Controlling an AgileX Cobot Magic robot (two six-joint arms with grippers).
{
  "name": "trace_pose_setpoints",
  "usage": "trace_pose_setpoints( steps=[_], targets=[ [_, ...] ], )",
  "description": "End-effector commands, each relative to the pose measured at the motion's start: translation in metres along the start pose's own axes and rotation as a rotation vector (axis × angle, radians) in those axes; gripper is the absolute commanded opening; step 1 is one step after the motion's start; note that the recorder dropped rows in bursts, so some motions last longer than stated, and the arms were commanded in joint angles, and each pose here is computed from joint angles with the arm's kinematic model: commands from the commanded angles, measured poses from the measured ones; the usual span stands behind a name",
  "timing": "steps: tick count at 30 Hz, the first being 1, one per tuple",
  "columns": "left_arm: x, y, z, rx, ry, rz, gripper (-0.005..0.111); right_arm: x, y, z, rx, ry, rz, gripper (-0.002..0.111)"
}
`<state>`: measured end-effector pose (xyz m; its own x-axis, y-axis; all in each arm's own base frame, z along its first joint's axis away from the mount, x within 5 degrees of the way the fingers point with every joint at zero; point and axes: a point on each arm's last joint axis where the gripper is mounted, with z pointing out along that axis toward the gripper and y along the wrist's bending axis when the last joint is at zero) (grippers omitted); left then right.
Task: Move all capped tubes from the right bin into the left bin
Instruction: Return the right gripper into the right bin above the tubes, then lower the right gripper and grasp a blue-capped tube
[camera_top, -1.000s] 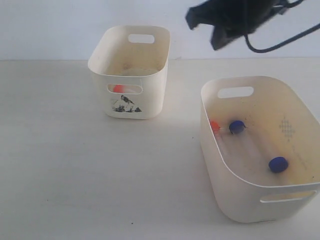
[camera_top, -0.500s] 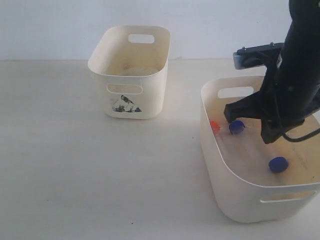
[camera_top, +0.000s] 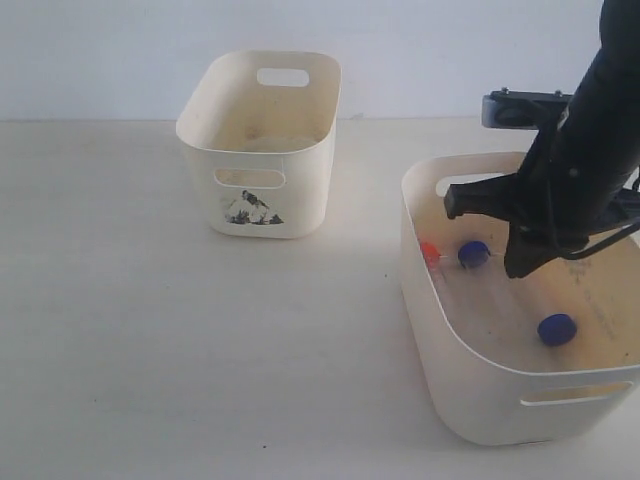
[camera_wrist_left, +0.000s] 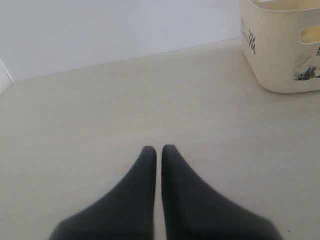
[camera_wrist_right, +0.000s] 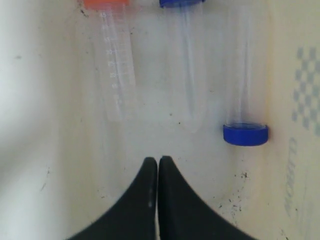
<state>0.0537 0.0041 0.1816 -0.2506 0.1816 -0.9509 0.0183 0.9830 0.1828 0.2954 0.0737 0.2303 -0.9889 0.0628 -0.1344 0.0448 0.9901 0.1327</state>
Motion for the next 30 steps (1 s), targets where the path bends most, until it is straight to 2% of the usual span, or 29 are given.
trace_pose_setpoints(
  steps=[1,10,17,24,30],
  targets=[
    [-0.001,0.0,0.0,0.002,-0.007,-0.012,0.004,-0.003,-0.002,-0.001,-0.005,-0.026,-0.007,0.0],
    [-0.001,0.0,0.0,0.002,-0.007,-0.012,0.004,-0.006,-0.001,-0.001,-0.011,-0.06,-0.016,0.0],
    [-0.001,0.0,0.0,0.002,-0.007,-0.012,0.004,-0.01,-0.003,0.029,0.013,0.035,-0.021,0.0],
    [-0.001,0.0,0.0,0.002,-0.007,-0.012,0.004,-0.014,-0.002,0.038,0.004,0.023,-0.019,0.0],
    [-0.001,0.0,0.0,0.002,-0.007,-0.012,0.004,-0.015,-0.004,0.061,0.023,0.089,-0.023,0.0]
  ],
)
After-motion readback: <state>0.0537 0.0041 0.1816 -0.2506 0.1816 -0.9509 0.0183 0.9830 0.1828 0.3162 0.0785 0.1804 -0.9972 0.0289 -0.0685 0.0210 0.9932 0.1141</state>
